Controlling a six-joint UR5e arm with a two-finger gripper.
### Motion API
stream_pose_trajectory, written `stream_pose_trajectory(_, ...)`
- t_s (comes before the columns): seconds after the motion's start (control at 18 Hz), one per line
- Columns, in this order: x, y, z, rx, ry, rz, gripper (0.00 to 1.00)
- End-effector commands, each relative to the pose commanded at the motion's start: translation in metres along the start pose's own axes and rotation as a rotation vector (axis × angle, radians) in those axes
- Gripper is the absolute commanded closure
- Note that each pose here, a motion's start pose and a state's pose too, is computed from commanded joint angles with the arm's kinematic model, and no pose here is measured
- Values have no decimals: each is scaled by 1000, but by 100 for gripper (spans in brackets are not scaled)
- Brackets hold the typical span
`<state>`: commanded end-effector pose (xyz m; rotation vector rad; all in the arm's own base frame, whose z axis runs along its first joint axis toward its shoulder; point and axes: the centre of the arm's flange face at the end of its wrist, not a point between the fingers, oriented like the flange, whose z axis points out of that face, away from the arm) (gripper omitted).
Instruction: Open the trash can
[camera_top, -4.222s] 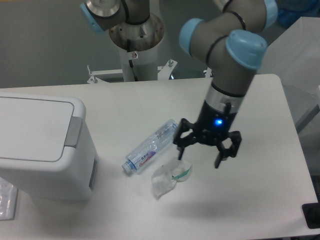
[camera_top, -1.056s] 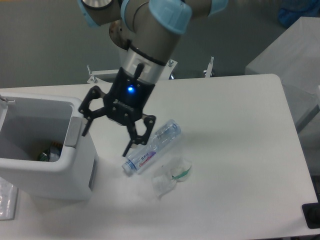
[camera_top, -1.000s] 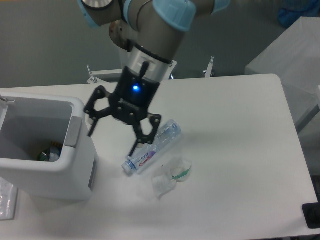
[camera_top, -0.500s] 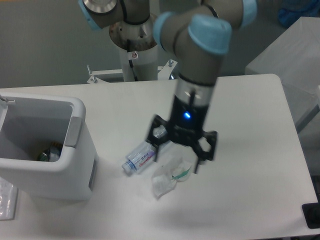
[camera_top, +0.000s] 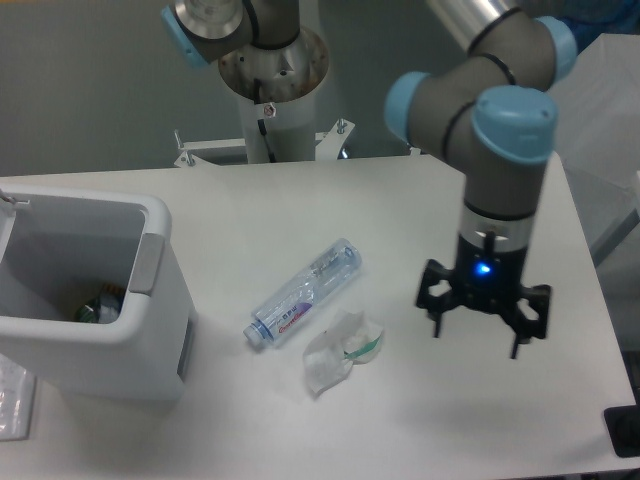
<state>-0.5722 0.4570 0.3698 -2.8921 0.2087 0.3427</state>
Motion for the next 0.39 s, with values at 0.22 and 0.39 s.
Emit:
stream_pose_trajectory(0.22,6,6,11,-119,20,35,0)
stream_pose_trajectory(0.39,14,2,18,-136,29,46,0)
